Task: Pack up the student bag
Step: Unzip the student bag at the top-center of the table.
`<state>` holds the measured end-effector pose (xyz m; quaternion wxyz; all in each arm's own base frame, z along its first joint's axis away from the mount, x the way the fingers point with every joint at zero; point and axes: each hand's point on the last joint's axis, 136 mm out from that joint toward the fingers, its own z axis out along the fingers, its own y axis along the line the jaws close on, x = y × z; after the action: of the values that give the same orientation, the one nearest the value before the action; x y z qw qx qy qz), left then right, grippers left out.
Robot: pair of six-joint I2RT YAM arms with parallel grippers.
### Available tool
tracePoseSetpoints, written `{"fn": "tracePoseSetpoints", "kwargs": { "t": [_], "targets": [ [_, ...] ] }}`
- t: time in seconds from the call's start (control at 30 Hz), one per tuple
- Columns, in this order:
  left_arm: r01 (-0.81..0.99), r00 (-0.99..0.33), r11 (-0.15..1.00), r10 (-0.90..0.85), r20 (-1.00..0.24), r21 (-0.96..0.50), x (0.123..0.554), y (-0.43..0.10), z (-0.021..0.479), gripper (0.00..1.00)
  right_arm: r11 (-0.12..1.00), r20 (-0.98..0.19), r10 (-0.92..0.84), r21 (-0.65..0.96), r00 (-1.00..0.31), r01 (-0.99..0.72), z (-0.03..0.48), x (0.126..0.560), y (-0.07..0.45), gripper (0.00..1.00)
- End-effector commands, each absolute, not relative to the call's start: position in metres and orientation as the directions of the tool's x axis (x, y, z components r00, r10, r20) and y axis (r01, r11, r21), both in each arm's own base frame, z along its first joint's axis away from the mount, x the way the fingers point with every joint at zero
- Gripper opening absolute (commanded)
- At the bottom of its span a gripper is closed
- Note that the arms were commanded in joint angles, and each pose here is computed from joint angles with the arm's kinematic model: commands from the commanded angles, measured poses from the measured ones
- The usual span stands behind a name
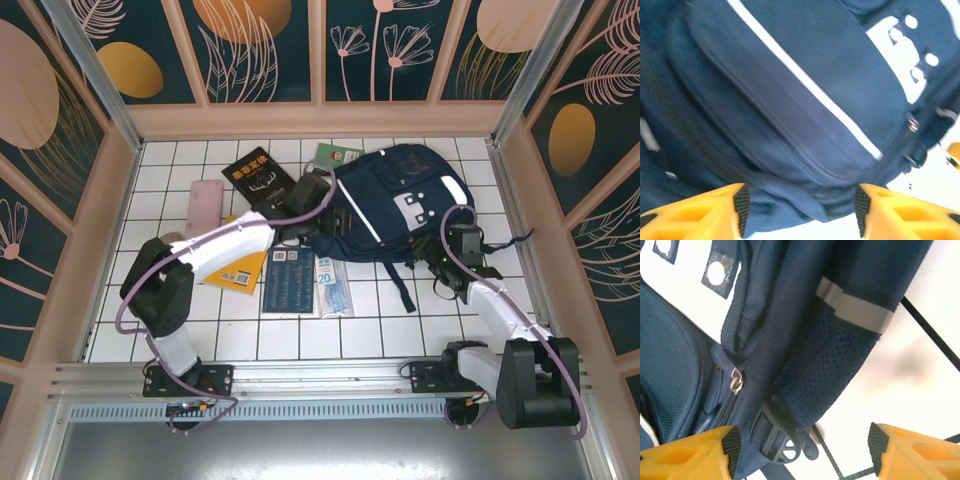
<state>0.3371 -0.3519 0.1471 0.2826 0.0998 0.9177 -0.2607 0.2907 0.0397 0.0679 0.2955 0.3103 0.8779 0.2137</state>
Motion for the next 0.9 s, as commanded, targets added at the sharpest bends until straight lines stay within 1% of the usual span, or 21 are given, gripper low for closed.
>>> {"fn": "tracePoseSetpoints", "kwargs": {
  "t": [0.0,0.1,0.2,0.23,0.3,0.4,0.43,0.47,0.5,0.53,0.57,0.6,0.63,0.7,0.87],
  "targets": [
    [0.325,-0.822,0.807,-0.017,-0.570,-0.492,0.313,-0.375,0.146,0.56,0.631,-0.324,0.727,0.663,-0.605,0.403,0.066,0.299,0.041,0.69],
    [0.383,-0.815,0.791,0.046,-0.578,-0.477,0.281,-0.398,0.137,0.52,0.591,-0.282,0.755,0.685,-0.592,0.426,0.056,0.301,0.034,0.66],
    [0.442,-0.804,0.782,0.127,-0.581,-0.440,0.257,-0.420,0.120,0.50,0.574,-0.279,0.765,0.704,-0.581,0.418,0.055,0.306,0.029,0.65],
    [0.459,-0.800,0.776,0.148,-0.581,-0.433,0.251,-0.428,0.114,0.47,0.570,-0.280,0.768,0.708,-0.576,0.416,0.054,0.309,0.027,0.64],
    [0.466,-0.801,0.779,0.171,-0.574,-0.419,0.247,-0.437,0.098,0.43,0.563,-0.281,0.774,0.717,-0.568,0.412,0.053,0.314,0.022,0.63],
    [0.446,-0.825,0.782,0.171,-0.538,-0.435,0.247,-0.448,0.072,0.37,0.558,-0.278,0.775,0.723,-0.568,0.408,0.050,0.320,0.019,0.65],
    [0.423,-0.833,0.799,0.158,-0.531,-0.427,0.250,-0.447,0.063,0.32,0.559,-0.274,0.773,0.720,-0.572,0.410,0.048,0.320,0.018,0.65],
    [0.399,-0.837,0.816,0.139,-0.529,-0.418,0.253,-0.444,0.057,0.28,0.564,-0.276,0.767,0.720,-0.579,0.404,0.047,0.321,0.019,0.62],
    [0.381,-0.838,0.833,0.128,-0.530,-0.400,0.257,-0.441,0.050,0.26,0.570,-0.278,0.758,0.723,-0.590,0.391,0.048,0.322,0.021,0.55],
    [0.365,-0.832,0.854,0.120,-0.542,-0.370,0.263,-0.437,0.047,0.26,0.574,-0.280,0.750,0.725,-0.599,0.381,0.048,0.322,0.023,0.48],
    [0.346,-0.824,0.876,0.113,-0.555,-0.336,0.270,-0.433,0.046,0.25,0.578,-0.282,0.743,0.727,-0.606,0.371,0.050,0.322,0.024,0.38],
    [0.329,-0.811,0.894,0.104,-0.575,-0.303,0.279,-0.427,0.047,0.24,0.580,-0.284,0.739,0.729,-0.611,0.362,0.052,0.323,0.025,0.24],
    [0.315,-0.802,0.905,0.092,-0.590,-0.287,0.287,-0.423,0.048,0.24,0.583,-0.287,0.734,0.731,-0.615,0.355,0.056,0.323,0.027,0.12],
    [0.289,-0.797,0.913,0.062,-0.601,-0.288,0.302,-0.416,0.050,0.24,0.589,-0.297,0.725,0.736,-0.621,0.335,0.064,0.323,0.031,0.00],
    [0.224,-0.772,0.938,0.004,-0.636,-0.265,0.336,-0.393,0.065,0.26,0.603,-0.332,0.703,0.748,-0.629,0.278,0.100,0.321,0.045,0.00]
  ]
}}
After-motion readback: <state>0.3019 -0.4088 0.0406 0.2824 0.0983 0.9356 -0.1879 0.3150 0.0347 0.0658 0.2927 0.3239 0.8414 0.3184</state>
